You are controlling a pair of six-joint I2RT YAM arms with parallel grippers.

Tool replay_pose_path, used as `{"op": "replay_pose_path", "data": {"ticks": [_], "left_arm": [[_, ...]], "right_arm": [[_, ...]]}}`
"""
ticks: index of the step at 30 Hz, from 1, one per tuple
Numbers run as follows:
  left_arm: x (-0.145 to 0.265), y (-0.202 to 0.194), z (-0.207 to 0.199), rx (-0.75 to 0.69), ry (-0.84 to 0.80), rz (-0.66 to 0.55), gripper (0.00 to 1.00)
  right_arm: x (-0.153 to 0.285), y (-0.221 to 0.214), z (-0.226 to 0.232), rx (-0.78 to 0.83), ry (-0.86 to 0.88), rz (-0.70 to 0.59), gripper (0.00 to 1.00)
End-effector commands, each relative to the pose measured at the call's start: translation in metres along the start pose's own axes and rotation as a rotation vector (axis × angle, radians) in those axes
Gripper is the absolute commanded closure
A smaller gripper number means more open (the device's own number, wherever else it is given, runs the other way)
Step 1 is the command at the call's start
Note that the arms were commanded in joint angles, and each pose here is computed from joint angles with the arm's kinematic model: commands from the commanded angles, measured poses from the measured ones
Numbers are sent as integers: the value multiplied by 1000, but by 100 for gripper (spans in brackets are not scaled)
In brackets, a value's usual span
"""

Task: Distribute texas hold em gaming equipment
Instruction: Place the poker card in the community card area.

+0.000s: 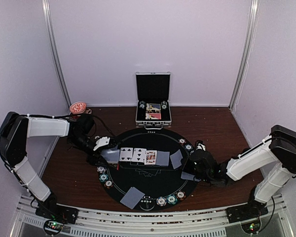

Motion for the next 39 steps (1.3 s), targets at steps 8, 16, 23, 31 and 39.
{"op": "replay_pose_path", "data": {"ticks": [8,16,23,31,39], "left_arm": [[-1,2,1,-10,-3,-18,42],[-1,2,1,-11,-3,-18,42],[-2,1,1,-9,-5,-16,42],[-1,2,1,-11,-3,-18,42],[-1,2,1,-12,-2,-17,42]], "right_arm": [[2,6,-17,-78,-33,-78,100],[-13,-1,-19,-119,-39,-91,100],[-16,-4,-19,-155,-45,-125,100],[-11,0,-13,-171,-38,-170,100],[-12,-1,-8,-161,-41,-185,100]]}}
Point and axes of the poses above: each gripper's point midway between its finger pads, its own x axis back along the fingers, its own z axis along the line the jaws close on, y = z × x, the point moved 2 cm from there along x, back along the fingers, and after that the axes turned 9 degrees about -x, right-handed, at the moved point
